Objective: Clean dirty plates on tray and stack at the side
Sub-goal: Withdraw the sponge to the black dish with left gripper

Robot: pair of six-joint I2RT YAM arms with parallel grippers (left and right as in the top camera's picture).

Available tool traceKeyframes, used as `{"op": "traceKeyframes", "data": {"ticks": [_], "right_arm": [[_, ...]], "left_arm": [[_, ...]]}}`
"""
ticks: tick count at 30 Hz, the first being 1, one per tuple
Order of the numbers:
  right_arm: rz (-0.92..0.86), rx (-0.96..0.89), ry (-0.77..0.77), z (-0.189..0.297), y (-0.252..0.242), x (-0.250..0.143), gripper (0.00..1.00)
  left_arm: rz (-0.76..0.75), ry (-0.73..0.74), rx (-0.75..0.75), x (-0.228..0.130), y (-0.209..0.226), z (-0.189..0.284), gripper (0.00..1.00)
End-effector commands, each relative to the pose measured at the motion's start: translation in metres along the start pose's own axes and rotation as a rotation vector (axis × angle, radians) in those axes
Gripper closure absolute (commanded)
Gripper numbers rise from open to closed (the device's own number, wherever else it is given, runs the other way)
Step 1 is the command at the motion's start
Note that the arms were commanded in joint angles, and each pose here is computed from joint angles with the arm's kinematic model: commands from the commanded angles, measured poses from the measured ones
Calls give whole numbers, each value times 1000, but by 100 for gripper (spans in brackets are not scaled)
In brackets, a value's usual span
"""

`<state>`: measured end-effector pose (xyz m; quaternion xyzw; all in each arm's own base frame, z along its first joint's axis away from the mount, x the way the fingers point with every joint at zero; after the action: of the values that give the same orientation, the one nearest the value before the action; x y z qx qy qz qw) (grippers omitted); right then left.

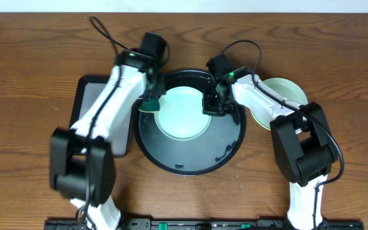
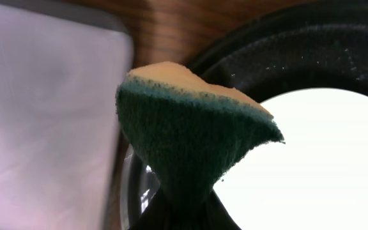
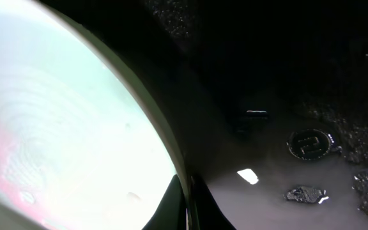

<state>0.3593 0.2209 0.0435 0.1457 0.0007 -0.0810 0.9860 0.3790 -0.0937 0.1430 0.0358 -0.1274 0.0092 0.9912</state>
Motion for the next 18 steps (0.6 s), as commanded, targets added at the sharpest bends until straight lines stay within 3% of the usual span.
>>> {"op": "traceKeyframes", "data": {"ticks": [1, 9, 18], "right_arm": [[60, -13, 39, -7, 2, -9, 99], [169, -181, -172, 55, 6, 6, 99], [298, -347, -495, 127, 25, 2, 99]], "left_arm": [[50, -73, 26, 7, 24, 38, 92], [187, -88, 62, 9, 79, 50, 93], [236, -84, 77, 10, 98, 49, 92]]}}
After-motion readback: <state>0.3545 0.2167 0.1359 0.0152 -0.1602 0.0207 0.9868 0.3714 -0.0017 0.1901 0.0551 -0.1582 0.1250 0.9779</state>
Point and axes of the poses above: each gripper's point midway between its finger pads, its own z axis back along the fingers, its own y axis along the line the jaws close on, x = y × z, the point moved 4 cm from there along z, back along the fingers, and after that the axes turned 8 degrees about -z, right-handed, at the moved point
